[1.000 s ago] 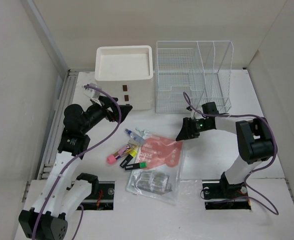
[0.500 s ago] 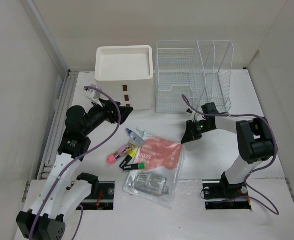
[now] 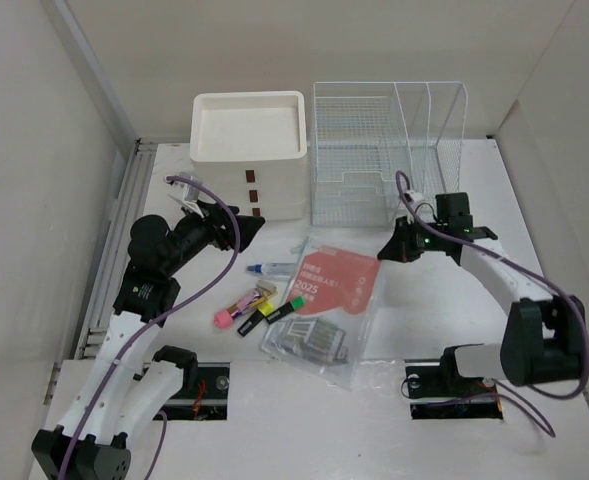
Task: Organize the desk
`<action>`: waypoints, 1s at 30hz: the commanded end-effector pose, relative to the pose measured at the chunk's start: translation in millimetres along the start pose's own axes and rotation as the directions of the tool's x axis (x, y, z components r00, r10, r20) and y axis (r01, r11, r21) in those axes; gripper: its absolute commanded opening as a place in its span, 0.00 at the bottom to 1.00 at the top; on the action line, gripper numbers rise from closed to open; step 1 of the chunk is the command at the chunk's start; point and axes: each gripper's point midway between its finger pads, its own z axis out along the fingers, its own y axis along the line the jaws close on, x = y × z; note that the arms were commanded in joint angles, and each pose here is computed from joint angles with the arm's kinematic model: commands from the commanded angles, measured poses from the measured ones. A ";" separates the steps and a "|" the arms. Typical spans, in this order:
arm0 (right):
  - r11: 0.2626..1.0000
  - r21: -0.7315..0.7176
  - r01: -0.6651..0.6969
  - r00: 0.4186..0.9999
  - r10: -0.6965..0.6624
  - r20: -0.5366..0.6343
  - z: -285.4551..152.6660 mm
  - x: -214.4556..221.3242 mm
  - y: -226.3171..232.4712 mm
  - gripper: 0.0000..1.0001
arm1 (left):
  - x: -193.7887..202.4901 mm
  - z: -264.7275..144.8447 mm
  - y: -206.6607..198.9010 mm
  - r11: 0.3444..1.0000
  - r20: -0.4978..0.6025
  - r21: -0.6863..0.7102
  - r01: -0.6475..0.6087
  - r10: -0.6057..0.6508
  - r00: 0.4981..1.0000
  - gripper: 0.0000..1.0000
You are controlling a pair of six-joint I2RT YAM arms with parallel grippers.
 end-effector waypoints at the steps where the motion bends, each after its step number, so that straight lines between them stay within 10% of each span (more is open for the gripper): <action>1: 0.979 0.071 0.188 0.966 -0.198 0.166 -29.0 -48.6 14.1 0.00 | -7.3 1.2 -5.0 0.999 0.021 0.022 -0.032 0.031 0.999 0.80; 30: 0.802 0.382 0.459 0.731 -0.585 0.351 -182.4 -130.4 128.5 0.00 | -23.7 17.2 -26.4 0.985 0.071 0.172 -0.031 0.019 0.997 0.79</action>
